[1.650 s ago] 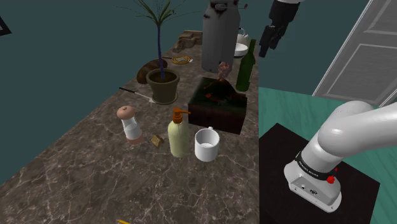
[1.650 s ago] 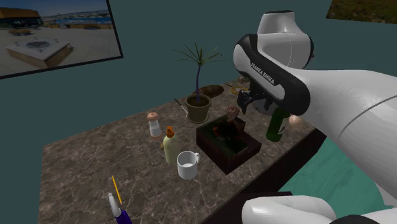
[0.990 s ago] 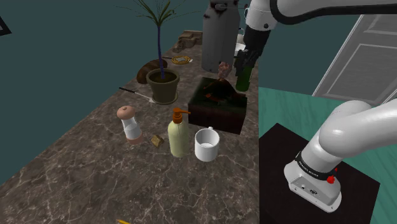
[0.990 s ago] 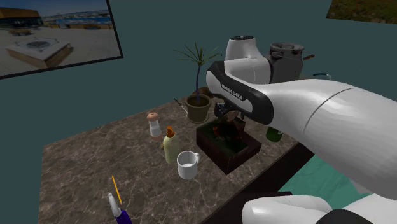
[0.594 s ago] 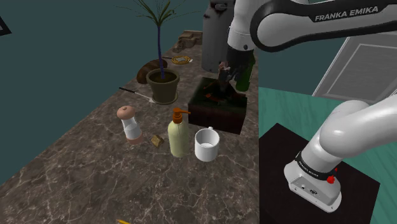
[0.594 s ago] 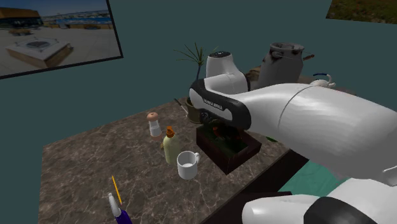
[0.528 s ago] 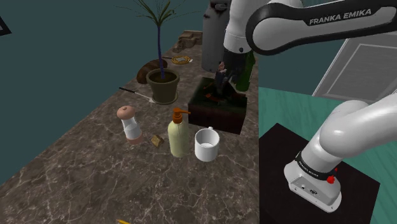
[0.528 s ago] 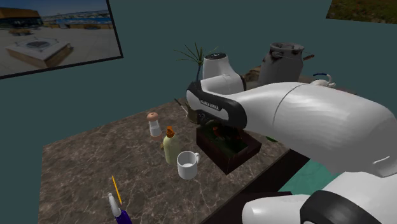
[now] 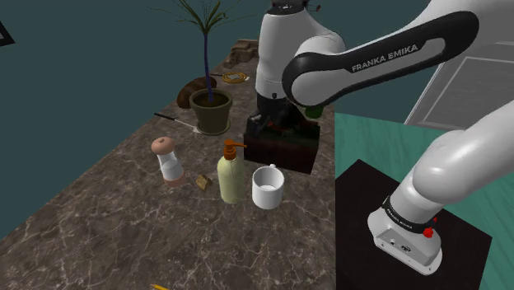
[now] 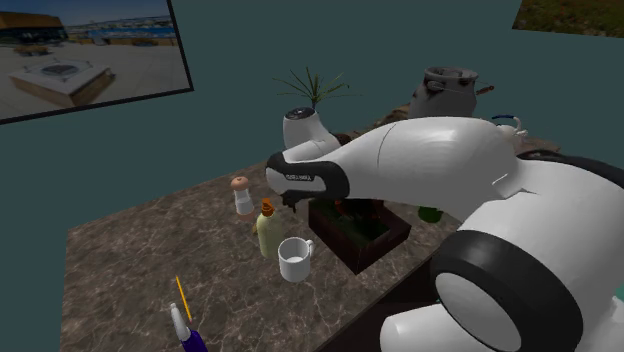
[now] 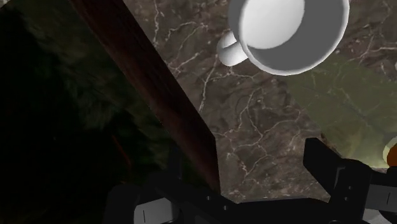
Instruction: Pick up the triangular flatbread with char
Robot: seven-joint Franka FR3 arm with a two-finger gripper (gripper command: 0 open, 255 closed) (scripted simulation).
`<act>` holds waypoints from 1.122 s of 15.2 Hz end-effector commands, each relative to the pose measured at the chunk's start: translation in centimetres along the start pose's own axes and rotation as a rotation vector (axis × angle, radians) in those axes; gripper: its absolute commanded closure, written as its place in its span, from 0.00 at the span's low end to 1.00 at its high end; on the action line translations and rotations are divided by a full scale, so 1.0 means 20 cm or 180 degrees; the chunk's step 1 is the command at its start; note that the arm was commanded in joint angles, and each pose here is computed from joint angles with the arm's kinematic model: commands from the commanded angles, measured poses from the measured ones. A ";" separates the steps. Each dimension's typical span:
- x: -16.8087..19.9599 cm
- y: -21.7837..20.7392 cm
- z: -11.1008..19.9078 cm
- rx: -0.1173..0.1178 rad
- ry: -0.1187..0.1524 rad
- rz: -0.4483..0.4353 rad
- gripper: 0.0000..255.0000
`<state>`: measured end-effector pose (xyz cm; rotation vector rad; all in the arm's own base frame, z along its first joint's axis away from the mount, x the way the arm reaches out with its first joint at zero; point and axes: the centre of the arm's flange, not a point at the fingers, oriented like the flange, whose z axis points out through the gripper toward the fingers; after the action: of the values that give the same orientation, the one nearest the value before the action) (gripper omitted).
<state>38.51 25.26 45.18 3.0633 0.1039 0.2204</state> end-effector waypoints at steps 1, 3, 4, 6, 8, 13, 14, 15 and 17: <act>0.04 -0.11 0.08 0.0002 0.0014 0.0023 0.00; 0.07 -0.21 0.15 -0.0002 0.0026 0.0042 0.00; 0.09 -0.26 0.19 -0.0005 0.0032 0.0052 0.00; 0.13 -0.36 0.27 -0.0009 0.0044 0.0070 0.00; 0.16 -0.46 0.34 -0.0014 0.0056 0.0089 0.00; 0.26 -0.72 0.53 -0.0025 0.0086 0.0137 0.00; 0.28 -0.77 0.57 -0.0028 0.0092 0.0146 0.00; 0.30 -0.82 0.61 -0.0030 0.0098 0.0155 0.00; 0.34 -0.92 0.69 -0.0034 0.0109 0.0174 0.00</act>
<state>45.74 42.14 32.17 3.0567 0.0262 0.2707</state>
